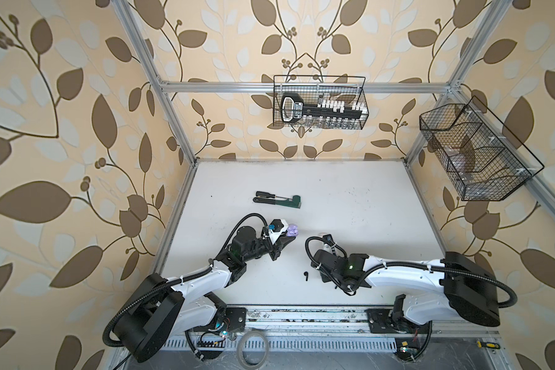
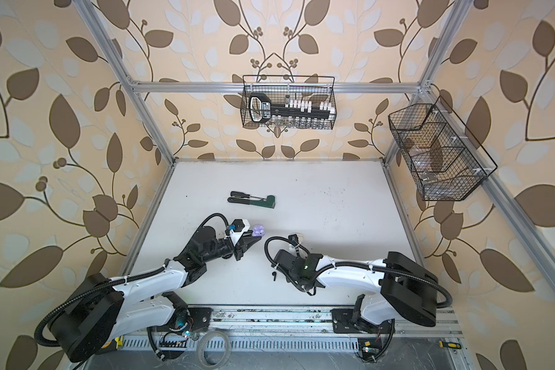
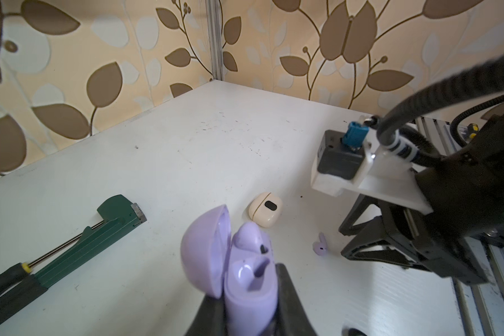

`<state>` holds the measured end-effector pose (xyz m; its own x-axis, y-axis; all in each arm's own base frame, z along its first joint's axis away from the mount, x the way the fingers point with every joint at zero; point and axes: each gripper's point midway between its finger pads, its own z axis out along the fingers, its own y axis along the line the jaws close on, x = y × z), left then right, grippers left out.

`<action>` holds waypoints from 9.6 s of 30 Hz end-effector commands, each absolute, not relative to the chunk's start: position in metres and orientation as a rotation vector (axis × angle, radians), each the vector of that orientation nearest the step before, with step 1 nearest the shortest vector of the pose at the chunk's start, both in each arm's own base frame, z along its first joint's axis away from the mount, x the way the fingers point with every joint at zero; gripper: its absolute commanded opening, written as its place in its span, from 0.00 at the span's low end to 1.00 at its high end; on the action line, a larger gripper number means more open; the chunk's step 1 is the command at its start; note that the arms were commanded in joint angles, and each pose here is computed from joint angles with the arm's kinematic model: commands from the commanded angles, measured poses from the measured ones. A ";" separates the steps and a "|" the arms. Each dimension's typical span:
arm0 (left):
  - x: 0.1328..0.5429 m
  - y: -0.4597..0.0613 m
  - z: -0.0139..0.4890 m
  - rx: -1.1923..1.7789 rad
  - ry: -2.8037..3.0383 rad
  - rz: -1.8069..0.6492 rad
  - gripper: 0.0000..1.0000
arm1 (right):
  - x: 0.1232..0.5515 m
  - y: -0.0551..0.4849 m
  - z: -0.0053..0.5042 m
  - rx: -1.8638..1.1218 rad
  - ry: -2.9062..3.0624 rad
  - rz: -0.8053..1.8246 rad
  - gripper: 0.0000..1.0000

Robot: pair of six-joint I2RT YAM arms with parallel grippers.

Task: Insert wireless bluetooth earbuds into charging case
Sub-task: Rotate the wireless bluetooth earbud at the center of the table, then pick up the wireless bluetooth earbud from the center of the table, then insert the wireless bluetooth earbud into the charging case.

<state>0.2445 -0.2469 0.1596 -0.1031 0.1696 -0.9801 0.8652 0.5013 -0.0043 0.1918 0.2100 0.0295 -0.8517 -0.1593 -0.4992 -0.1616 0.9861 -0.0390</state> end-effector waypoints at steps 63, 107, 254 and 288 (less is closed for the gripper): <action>0.224 -0.243 0.190 0.922 1.458 -0.788 0.00 | 0.202 0.111 0.009 0.077 2.720 -0.397 0.34; 0.196 -0.255 0.188 1.077 1.366 -0.895 0.00 | 0.251 0.137 0.019 0.114 2.845 0.009 0.40; 0.201 -0.330 0.223 0.876 1.230 -1.185 0.00 | 0.213 0.237 0.209 0.150 1.947 0.693 0.45; 0.183 -0.323 0.217 0.985 1.170 -1.135 0.00 | 0.196 0.231 0.201 0.048 2.044 0.658 0.26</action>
<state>0.1881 -0.3271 0.1939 -0.0552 -0.0829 -0.9950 0.9816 0.1779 -0.0693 0.1985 0.2270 0.2085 -0.5302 0.2910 -0.7964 -0.2238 0.8579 0.4625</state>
